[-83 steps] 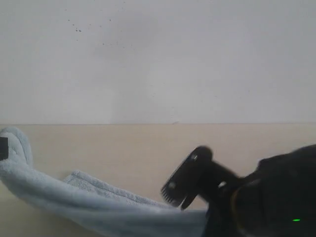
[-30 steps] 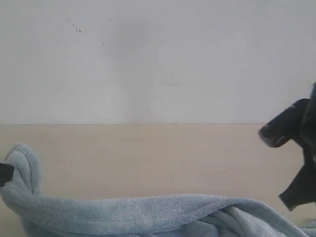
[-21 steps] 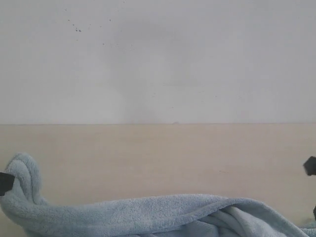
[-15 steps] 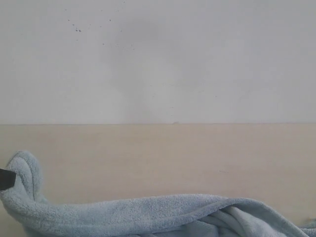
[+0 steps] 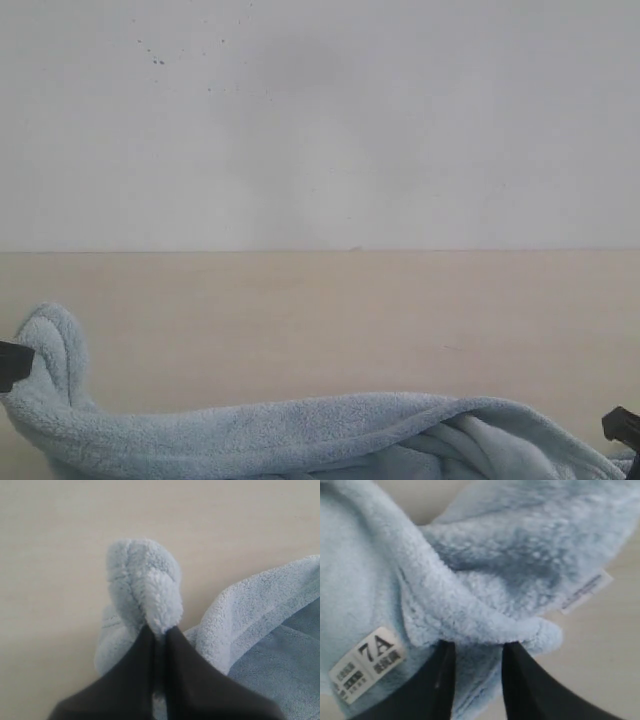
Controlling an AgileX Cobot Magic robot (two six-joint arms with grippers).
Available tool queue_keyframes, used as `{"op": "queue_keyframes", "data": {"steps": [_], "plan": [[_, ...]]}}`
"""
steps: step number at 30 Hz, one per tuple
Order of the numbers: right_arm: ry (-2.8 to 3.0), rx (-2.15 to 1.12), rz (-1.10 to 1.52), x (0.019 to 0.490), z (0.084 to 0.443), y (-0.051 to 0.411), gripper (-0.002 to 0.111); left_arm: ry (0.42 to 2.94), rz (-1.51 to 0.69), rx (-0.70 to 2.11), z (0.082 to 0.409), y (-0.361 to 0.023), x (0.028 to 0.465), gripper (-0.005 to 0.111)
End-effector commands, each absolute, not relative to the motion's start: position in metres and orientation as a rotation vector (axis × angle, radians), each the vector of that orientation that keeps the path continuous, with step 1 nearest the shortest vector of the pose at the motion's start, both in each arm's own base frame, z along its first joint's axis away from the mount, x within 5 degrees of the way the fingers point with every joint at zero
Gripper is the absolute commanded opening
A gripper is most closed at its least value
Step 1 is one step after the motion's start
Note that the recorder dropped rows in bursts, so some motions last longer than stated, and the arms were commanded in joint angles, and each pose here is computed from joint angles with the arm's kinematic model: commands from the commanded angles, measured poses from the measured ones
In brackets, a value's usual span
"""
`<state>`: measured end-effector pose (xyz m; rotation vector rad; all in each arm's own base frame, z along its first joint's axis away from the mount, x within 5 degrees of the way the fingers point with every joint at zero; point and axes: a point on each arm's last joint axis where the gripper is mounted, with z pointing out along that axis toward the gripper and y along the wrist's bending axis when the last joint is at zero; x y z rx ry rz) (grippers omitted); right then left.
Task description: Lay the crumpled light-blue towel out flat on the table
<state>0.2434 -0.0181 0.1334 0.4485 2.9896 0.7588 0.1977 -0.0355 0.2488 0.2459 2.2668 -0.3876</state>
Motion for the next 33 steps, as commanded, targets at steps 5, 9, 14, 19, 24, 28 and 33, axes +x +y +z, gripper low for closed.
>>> {"op": "queue_keyframes", "data": {"steps": [5, 9, 14, 19, 24, 28, 33], "plan": [[2.962, 0.295, 0.792, 0.245, 0.134, -0.018, 0.01, 2.283, -0.413, 0.264, 0.247, -0.037, 0.196, 0.004], [3.028, 0.075, 0.616, 0.24, 0.13, -0.027, 0.04, 2.28, -0.408, 0.261, 0.247, -0.037, 0.196, 0.004], [3.043, 0.208, 0.43, 0.243, 0.124, -0.037, 0.063, 2.273, -0.396, 0.253, 0.247, -0.036, 0.197, 0.004], [2.931, 0.06, 0.773, 0.25, 0.121, -0.019, 0.062, 2.269, -0.396, 0.246, 0.248, -0.036, 0.198, 0.004], [2.917, 0.033, 0.839, 0.25, 0.121, -0.015, 0.058, 2.269, -0.396, 0.246, 0.248, -0.036, 0.198, 0.004], [2.923, 0.025, 0.879, 0.248, 0.122, -0.013, 0.025, 2.27, -0.398, 0.248, 0.248, -0.036, 0.197, 0.004], [2.943, 0.018, 0.979, 0.244, 0.125, -0.009, 0.0, 2.27, -0.398, 0.248, 0.248, -0.036, 0.197, 0.004]]}}
